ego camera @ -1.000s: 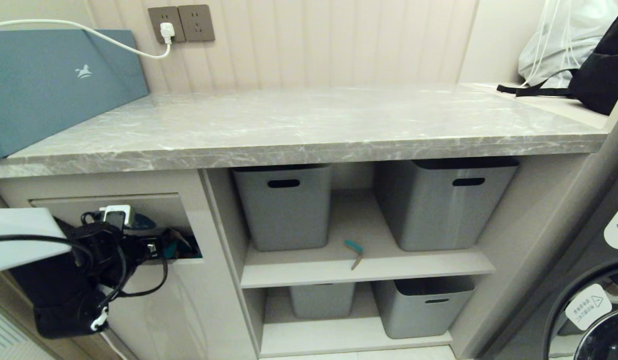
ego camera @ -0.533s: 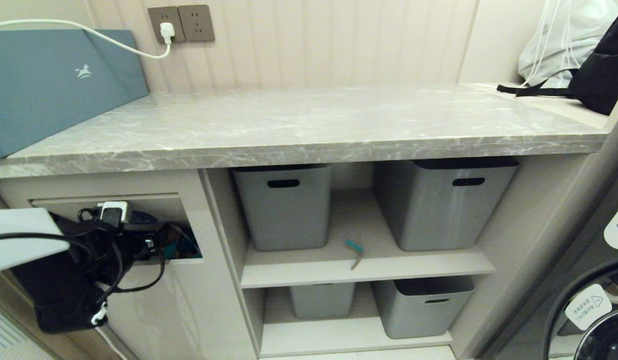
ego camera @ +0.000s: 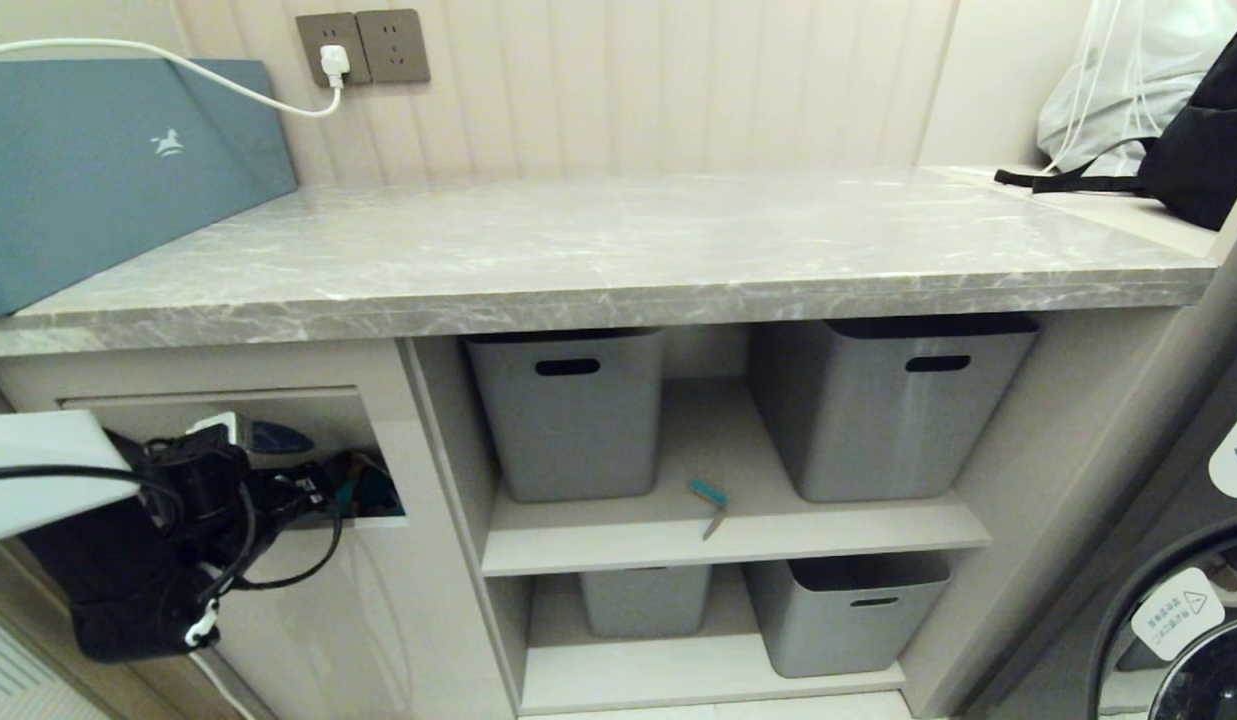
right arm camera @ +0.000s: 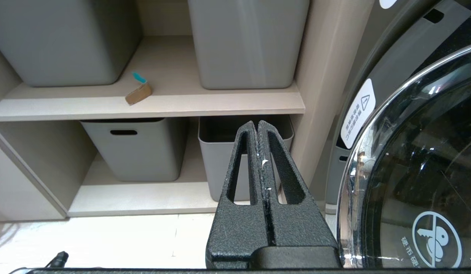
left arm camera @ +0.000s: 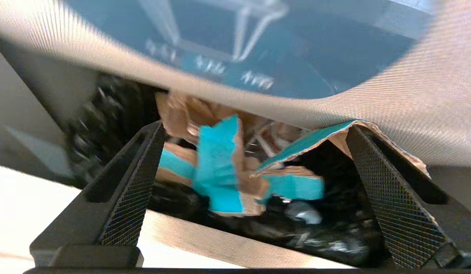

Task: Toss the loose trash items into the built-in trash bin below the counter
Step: Put the garbage in the trash can

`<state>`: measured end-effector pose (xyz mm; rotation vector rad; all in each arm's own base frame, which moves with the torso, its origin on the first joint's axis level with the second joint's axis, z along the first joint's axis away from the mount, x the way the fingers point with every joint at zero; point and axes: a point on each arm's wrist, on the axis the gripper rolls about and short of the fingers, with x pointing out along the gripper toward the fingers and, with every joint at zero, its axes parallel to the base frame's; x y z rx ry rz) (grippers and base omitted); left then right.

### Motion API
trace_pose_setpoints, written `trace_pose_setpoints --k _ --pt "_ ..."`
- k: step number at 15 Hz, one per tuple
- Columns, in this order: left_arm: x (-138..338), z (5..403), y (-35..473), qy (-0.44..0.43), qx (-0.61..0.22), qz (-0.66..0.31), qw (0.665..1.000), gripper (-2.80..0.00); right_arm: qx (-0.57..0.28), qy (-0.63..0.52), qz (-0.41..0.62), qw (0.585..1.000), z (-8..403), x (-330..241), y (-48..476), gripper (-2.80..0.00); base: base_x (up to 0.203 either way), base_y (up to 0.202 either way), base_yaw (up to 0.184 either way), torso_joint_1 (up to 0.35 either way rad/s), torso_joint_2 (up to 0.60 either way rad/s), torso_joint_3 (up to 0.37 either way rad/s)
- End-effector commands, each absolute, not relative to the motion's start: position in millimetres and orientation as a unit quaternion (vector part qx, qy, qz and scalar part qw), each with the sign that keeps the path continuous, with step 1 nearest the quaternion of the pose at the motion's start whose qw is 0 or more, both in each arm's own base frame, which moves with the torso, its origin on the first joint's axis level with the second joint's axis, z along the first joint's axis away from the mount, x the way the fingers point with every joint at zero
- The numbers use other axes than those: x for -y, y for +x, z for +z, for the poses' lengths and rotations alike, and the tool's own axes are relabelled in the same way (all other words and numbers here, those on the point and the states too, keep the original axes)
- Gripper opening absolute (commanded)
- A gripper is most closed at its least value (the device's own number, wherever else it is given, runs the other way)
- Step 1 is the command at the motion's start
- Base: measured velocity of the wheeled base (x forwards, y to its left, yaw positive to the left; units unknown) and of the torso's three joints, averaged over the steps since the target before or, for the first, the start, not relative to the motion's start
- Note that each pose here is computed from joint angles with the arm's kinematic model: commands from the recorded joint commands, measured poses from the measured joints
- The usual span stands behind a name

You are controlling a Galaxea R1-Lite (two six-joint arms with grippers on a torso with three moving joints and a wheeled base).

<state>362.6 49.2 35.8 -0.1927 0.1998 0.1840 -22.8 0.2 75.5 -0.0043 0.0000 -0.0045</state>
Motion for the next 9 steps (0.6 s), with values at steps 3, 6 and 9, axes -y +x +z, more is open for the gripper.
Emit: trace_pose_setpoints --k 3,6,9 --pt "-51.9 45.8 363.7 0.046 -0.068 0.089 0.993 0.0 0.0 -0.002 -0.002 1.0 75.5 -0.2 -22.8 -2.8 0.0 0.0 0.0 0.0 0.0 0.0" --pt "-48.9 55.5 364.2 0.131 -0.029 0.084 0.987 0.0 0.0 -0.002 -0.002 1.0 75.5 -0.2 -22.8 -2.8 0.0 0.0 0.0 0.0 0.0 0.0" --pt "-46.3 54.9 353.1 0.051 -0.059 0.083 0.993 0.0 0.0 -0.002 -0.002 1.0 75.5 -0.1 -22.8 -2.8 0.0 0.0 0.0 0.0 0.0 0.0"
